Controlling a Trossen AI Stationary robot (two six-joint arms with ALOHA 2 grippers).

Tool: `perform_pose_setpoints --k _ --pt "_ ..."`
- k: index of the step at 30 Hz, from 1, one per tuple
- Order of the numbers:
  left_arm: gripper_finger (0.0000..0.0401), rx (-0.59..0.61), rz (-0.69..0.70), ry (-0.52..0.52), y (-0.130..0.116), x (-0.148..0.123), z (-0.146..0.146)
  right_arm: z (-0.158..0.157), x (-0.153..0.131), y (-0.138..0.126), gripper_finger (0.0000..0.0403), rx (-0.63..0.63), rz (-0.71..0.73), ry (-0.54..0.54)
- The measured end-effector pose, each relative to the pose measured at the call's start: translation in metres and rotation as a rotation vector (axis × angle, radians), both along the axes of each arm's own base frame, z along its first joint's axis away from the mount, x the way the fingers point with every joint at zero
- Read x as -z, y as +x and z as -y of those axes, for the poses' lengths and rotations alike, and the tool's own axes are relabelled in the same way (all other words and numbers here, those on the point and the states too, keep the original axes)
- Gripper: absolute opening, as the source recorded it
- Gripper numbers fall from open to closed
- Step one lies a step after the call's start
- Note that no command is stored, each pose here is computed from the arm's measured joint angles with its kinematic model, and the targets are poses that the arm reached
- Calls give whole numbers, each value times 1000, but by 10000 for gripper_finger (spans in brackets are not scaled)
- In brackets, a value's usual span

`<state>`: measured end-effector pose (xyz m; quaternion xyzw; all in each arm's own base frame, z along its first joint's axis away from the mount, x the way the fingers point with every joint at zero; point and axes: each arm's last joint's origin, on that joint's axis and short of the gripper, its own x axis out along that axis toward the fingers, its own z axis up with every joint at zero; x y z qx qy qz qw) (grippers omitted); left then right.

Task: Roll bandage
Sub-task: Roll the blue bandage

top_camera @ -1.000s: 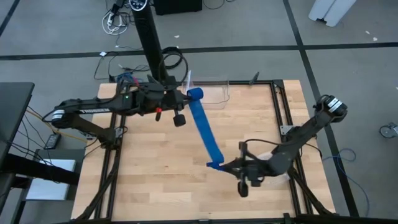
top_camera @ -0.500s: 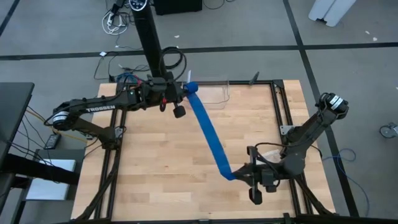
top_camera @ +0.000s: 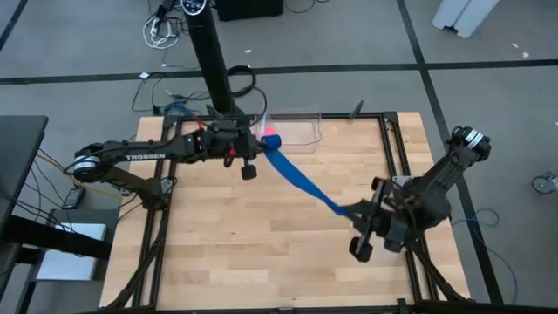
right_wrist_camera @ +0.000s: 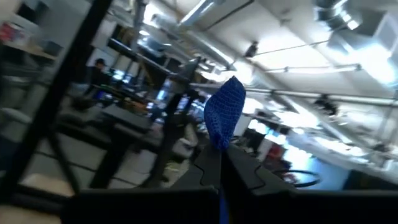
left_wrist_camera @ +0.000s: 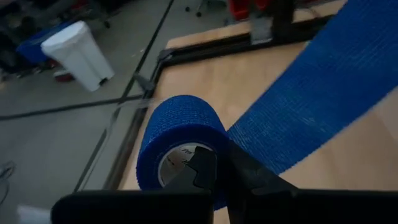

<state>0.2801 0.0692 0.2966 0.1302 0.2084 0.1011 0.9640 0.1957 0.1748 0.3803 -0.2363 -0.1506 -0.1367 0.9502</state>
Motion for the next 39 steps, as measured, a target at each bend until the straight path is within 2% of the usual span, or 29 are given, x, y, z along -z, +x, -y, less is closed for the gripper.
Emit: perform_pose_setpoints --k 13,20,26,30,39 --pt "17 221 -20 38 8 1 73 35 -72 15 0 246 16 -86" --pt "17 283 -31 74 2 2 120 61 -88 26 0 360 13 -103" --pt "17 356 25 80 -6 -3 159 87 -87 40 0 456 -5 -95" --pt "17 388 66 72 -12 -6 178 107 -75 56 0 477 -83 -63" --pt "17 408 74 60 -25 -30 206 152 -37 88 2 356 -243 143"
